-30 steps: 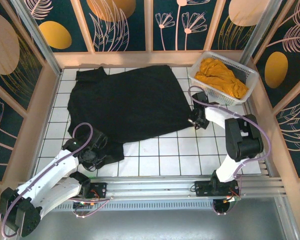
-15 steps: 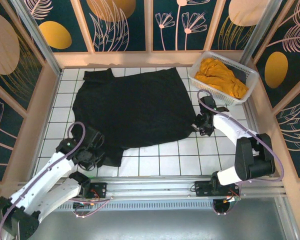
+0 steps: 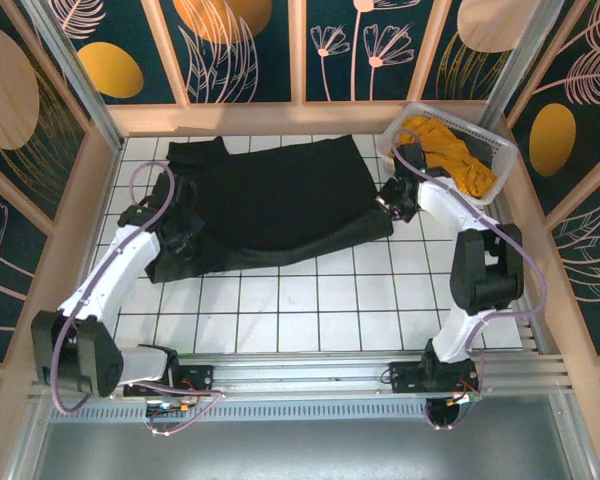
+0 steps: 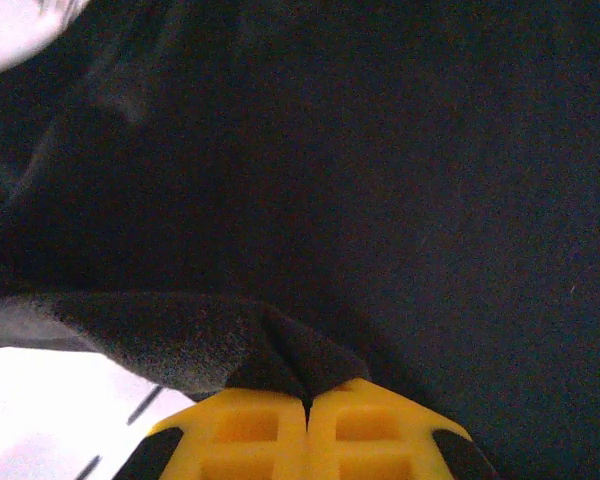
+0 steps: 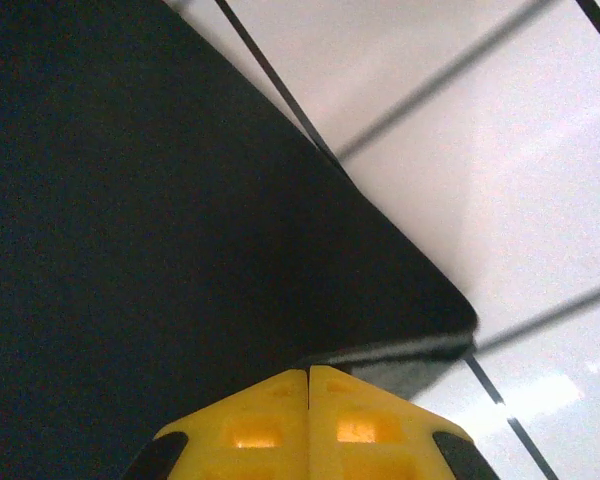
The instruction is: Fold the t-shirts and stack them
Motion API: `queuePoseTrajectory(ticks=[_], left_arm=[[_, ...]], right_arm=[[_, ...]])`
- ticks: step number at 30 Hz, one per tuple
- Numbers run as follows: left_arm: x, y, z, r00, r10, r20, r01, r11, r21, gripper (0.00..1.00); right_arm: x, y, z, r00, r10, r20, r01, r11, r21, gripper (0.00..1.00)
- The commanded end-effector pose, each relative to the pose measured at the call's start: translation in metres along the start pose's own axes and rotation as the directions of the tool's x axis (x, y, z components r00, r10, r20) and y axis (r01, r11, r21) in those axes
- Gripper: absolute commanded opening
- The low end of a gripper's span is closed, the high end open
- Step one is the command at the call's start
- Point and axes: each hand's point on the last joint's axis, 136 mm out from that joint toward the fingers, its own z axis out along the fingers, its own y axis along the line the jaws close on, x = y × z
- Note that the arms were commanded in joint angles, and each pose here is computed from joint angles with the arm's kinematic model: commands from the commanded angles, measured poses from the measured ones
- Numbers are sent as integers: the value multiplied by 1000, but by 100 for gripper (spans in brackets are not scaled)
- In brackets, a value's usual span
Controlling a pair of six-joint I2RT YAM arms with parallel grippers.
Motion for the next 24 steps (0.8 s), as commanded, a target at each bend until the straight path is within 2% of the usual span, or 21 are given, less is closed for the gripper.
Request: queuePoseTrajectory(ticks=[1,8,24], left_arm=[[-42,-13,1,992,64,105,-65,998,11,0],[-76,-6,17,988,41,151,-36,999,-34,0],[-74,16,45,992,46,120,-33,994,-108,0]], right_arm=[[-24,13,4,999,25,30,-24,1000,-6,0],[-41,30,29,999,17,27,-17,1000,-11,0],[-61,50,67,999,-54,6,54,998,-17,0]])
